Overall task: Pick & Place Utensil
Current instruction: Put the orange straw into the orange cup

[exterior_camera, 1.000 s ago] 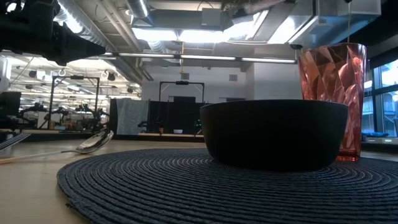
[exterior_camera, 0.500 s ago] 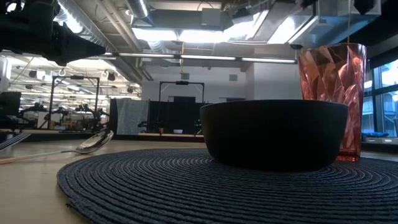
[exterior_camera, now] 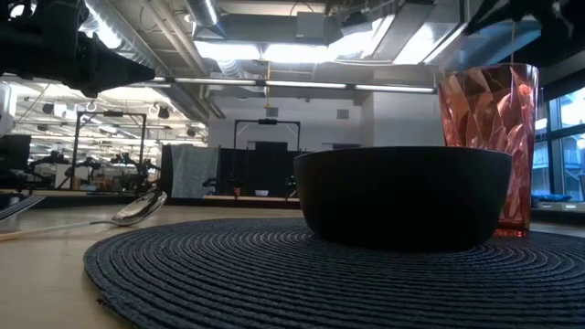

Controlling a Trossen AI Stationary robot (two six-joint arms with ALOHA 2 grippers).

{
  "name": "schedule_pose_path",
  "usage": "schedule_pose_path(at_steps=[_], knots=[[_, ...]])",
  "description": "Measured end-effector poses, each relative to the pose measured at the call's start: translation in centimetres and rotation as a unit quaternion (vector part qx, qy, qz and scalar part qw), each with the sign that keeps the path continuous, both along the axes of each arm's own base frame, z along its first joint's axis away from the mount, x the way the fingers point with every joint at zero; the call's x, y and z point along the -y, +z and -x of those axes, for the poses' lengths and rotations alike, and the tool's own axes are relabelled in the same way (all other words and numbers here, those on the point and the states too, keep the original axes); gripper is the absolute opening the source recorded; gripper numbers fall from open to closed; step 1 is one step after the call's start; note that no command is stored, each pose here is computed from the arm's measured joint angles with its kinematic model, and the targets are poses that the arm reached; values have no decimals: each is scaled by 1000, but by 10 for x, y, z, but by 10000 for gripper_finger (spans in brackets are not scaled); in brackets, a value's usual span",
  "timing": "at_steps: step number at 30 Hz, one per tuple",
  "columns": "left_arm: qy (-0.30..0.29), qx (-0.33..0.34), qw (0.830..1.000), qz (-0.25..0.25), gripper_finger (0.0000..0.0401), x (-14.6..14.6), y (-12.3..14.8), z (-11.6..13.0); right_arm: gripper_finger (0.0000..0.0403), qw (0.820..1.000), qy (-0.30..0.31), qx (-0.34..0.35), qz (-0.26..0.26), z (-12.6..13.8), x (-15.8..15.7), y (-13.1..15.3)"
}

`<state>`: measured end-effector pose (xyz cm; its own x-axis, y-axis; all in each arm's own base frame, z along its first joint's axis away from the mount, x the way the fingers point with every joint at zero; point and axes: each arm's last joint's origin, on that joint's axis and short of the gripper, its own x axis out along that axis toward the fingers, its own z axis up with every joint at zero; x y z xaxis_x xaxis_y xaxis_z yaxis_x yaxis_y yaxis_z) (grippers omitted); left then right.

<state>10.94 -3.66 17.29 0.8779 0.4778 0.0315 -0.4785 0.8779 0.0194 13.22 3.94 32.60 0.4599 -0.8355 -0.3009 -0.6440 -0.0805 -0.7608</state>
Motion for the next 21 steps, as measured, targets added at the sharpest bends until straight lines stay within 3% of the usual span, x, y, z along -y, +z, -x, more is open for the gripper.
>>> schedule_pose_path(at_steps=[5,13,21], knots=[[0,2,1000,10,3,0,-1,0,0,999,15,-26,16,2,-3,-13],[20,-2,999,38,3,-1,-7,0,0,999,46,-5,13,7,-9,-5],[20,-1,999,49,3,-1,-9,1,0,996,68,-48,24,1,-19,-11]])
